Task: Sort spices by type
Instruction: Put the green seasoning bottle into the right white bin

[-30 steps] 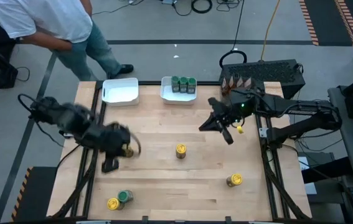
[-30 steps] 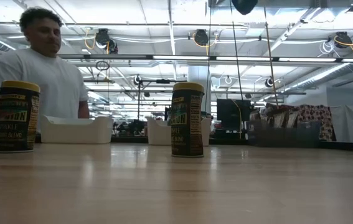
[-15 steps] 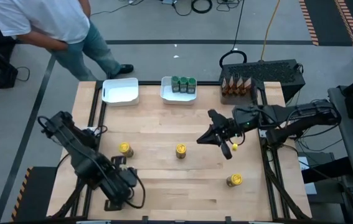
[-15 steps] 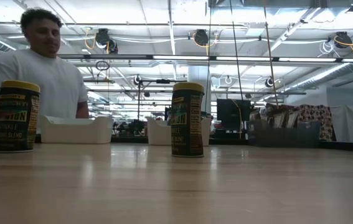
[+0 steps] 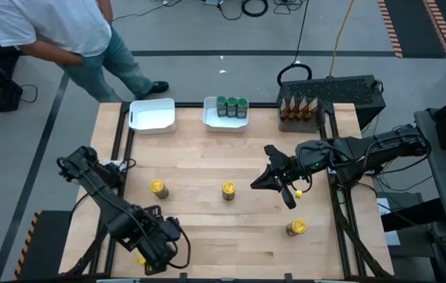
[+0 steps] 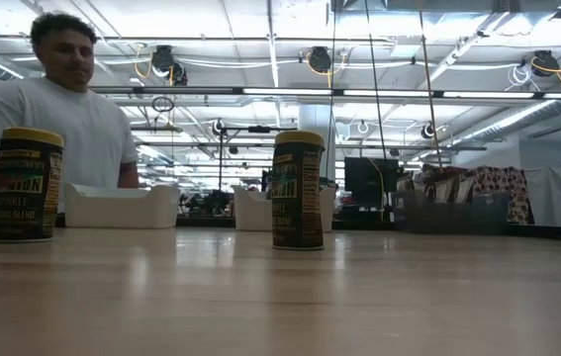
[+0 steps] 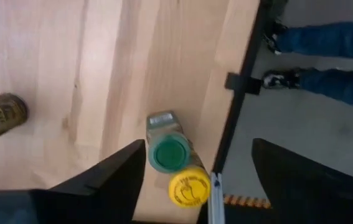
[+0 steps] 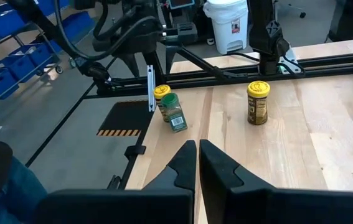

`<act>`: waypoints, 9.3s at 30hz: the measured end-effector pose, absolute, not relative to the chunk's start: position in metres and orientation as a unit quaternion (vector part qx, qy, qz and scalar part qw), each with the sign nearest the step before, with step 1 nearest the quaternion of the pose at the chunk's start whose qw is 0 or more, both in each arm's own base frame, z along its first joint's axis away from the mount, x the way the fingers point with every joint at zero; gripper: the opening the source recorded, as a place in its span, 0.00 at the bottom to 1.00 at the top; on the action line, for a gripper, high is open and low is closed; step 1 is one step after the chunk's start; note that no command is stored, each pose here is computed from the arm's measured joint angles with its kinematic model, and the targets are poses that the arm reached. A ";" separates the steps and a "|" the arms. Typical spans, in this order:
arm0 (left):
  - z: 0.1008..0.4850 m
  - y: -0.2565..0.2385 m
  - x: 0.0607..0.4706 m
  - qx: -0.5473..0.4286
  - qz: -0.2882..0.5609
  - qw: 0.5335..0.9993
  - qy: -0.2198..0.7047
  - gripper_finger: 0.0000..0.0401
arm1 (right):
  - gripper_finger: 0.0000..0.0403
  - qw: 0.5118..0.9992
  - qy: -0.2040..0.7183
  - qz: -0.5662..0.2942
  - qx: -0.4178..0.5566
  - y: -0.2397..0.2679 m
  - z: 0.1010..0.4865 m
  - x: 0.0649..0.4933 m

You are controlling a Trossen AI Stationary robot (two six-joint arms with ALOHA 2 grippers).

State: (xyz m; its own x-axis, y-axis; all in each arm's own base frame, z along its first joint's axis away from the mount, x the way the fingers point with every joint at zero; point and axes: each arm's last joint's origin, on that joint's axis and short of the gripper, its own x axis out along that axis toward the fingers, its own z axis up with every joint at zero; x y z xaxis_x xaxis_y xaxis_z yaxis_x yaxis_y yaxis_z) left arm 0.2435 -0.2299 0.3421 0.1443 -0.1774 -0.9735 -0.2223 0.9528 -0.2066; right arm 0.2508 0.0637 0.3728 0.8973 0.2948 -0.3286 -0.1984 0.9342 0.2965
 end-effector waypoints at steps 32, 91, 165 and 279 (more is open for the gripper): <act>0.264 -0.261 0.218 -0.133 0.123 0.720 0.670 0.80 | 0.00 0.961 0.202 0.156 0.107 0.086 0.370 0.243; 0.275 -0.214 0.211 -0.101 0.055 0.754 0.647 0.54 | 0.00 0.967 0.198 0.125 0.105 0.078 0.370 0.246; 0.281 0.241 0.335 0.238 -0.051 0.787 0.567 0.54 | 0.00 0.950 0.233 -0.108 0.179 -0.086 0.367 0.213; 0.175 0.249 0.400 0.002 0.124 0.816 0.564 0.40 | 0.00 0.945 0.267 -0.072 0.176 -0.080 0.361 0.211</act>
